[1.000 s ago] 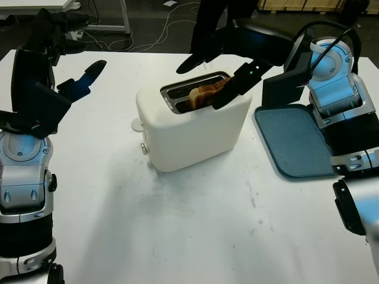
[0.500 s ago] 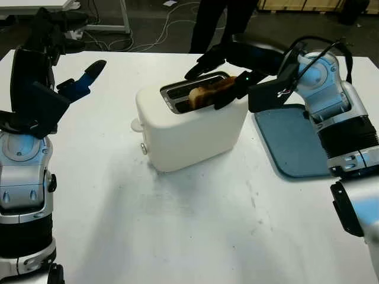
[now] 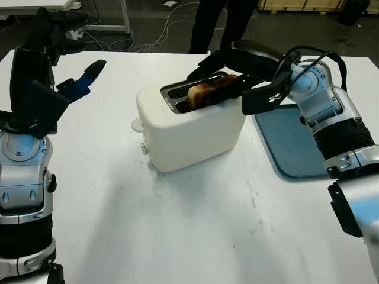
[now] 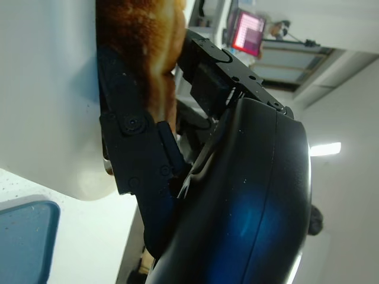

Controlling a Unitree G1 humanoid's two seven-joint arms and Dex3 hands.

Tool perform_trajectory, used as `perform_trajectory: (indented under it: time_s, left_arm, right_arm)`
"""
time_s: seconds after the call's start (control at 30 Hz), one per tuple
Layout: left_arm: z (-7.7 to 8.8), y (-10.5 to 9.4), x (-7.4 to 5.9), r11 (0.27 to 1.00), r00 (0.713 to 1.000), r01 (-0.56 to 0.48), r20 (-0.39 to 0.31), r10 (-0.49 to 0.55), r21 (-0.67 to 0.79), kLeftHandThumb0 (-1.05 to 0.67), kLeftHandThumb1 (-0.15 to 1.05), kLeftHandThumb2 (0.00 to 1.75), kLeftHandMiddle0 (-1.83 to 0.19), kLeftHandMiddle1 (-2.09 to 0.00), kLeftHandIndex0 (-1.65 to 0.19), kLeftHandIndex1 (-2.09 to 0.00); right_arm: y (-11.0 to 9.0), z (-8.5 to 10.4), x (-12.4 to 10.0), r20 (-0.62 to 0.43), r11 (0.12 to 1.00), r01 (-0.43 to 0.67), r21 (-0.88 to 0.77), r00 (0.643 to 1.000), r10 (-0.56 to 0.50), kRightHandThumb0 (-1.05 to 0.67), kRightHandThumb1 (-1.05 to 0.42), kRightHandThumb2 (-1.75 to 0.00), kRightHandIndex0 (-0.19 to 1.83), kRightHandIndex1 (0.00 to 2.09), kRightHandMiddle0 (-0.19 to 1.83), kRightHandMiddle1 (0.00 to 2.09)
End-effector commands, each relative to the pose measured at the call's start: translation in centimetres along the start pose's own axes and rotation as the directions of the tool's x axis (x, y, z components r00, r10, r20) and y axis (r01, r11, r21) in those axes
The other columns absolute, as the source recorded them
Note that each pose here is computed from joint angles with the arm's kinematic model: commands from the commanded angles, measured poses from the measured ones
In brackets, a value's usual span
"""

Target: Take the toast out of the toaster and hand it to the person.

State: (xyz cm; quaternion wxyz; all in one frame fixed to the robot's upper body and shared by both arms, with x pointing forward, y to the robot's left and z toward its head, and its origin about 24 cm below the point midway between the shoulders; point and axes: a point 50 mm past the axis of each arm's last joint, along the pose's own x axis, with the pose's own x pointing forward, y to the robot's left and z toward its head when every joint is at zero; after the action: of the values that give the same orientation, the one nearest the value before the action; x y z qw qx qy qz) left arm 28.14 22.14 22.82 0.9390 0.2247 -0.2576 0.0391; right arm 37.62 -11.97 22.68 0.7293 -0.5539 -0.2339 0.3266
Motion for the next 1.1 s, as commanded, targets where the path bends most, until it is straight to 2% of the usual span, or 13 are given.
perform_trajectory:
  time_s: [0.0,0.2,0.27,0.4,0.53,0.57,0.63,0.7,0.73,0.8,0.87,0.97,1.07]
  left_arm:
    - [0.1,0.1,-0.1,1.000,1.000,-0.006,-0.003,0.006,-0.009,-0.44,0.75,0.44,-0.02,-1.18,-0.12,-0.90]
    - [0.0,0.1,-0.2,1.000,1.000,-0.004,0.000,0.004,-0.007,-0.43,0.76,0.43,-0.02,-1.17,-0.11,-0.89]
    - [0.1,0.1,-0.2,1.000,1.000,0.000,0.003,0.000,-0.009,-0.42,0.76,0.43,-0.02,-1.18,-0.11,-0.89]
    - [0.1,0.1,-0.2,1.000,1.000,-0.003,0.000,0.003,0.003,-0.42,0.77,0.43,-0.01,-1.18,-0.10,-0.89]
    - [0.1,0.1,-0.2,1.000,1.000,-0.006,-0.004,0.006,0.002,-0.41,0.76,0.43,-0.02,-1.18,-0.11,-0.89]
    - [0.1,0.1,-0.3,1.000,1.000,-0.006,-0.004,0.006,0.002,-0.41,0.76,0.43,-0.02,-1.17,-0.11,-0.89]
    - [0.1,0.1,-0.3,1.000,1.000,-0.007,-0.005,0.007,0.004,-0.41,0.76,0.43,-0.02,-1.17,-0.11,-0.89]
    - [0.0,0.1,-0.3,1.000,1.000,-0.006,-0.006,0.006,0.002,-0.41,0.77,0.43,-0.02,-1.17,-0.11,-0.89]
    - [0.0,0.1,-0.3,1.000,1.000,-0.005,-0.005,0.005,0.001,-0.40,0.77,0.43,-0.02,-1.16,-0.11,-0.88]
    - [0.0,0.1,-0.4,1.000,1.000,-0.005,-0.005,0.005,-0.002,-0.40,0.77,0.43,-0.02,-1.16,-0.11,-0.88]
    - [0.0,0.1,-0.4,1.000,1.000,-0.008,-0.006,0.008,-0.006,-0.40,0.77,0.43,-0.02,-1.16,-0.11,-0.88]
    - [0.0,0.1,-0.4,1.000,1.000,-0.009,-0.004,0.009,-0.001,-0.41,0.77,0.43,-0.02,-1.16,-0.11,-0.88]
    - [0.0,0.1,-0.4,1.000,1.000,-0.009,-0.007,0.009,-0.001,-0.41,0.77,0.43,-0.02,-1.16,-0.11,-0.88]
  right_arm:
    - [0.4,0.2,0.0,0.019,0.999,-0.024,-0.029,1.000,0.024,-0.40,-0.76,-0.01,0.71,0.62,0.81,0.05]
    - [0.5,0.3,-0.1,0.048,0.999,-0.036,0.005,0.998,0.035,-0.29,-0.78,0.00,1.07,0.64,1.11,0.15]
    - [0.5,0.3,-0.3,0.053,0.998,-0.051,-0.035,0.997,0.053,-0.31,-0.81,-0.01,1.12,0.81,1.18,0.14]
    - [0.6,0.2,-0.5,0.056,0.989,-0.068,-0.131,0.996,0.076,-0.39,-0.90,-0.01,1.10,1.43,1.29,0.19]
    - [0.8,0.1,-0.6,0.030,0.967,-0.068,-0.246,0.997,0.078,-0.49,-0.92,-0.13,1.02,1.60,1.28,0.27]
    - [0.8,0.2,-0.6,0.027,0.958,-0.063,-0.281,0.997,0.073,-0.51,-0.92,-0.15,1.02,1.60,1.24,0.42]
    - [0.9,0.3,-0.7,0.025,0.941,-0.057,-0.333,0.997,0.069,-0.53,-0.92,-0.19,1.03,1.55,1.07,0.89]
    - [0.9,0.5,-0.7,0.030,0.930,-0.045,-0.365,0.998,0.060,-0.54,-0.92,-0.22,1.04,1.54,1.02,1.04]
    - [0.9,0.6,-0.7,0.033,0.926,-0.037,-0.377,0.998,0.053,-0.53,-0.92,-0.27,1.02,1.61,0.97,1.20]
    - [0.9,0.6,-0.7,0.043,0.922,-0.013,-0.387,0.999,0.032,-0.50,-0.92,-0.30,1.01,1.68,0.91,1.31]
    - [0.9,0.6,-0.7,0.054,0.923,0.014,-0.385,0.999,0.008,-0.48,-0.92,-0.33,1.01,1.73,0.89,1.29]
    - [0.3,0.4,-0.8,0.075,0.939,0.080,-0.334,0.995,-0.058,-0.44,-0.92,-0.36,1.02,1.74,0.79,1.67]
    - [-0.9,-0.1,-1.0,0.075,0.952,0.157,-0.263,0.987,-0.142,-0.42,-0.92,-0.34,1.01,1.75,0.76,1.74]
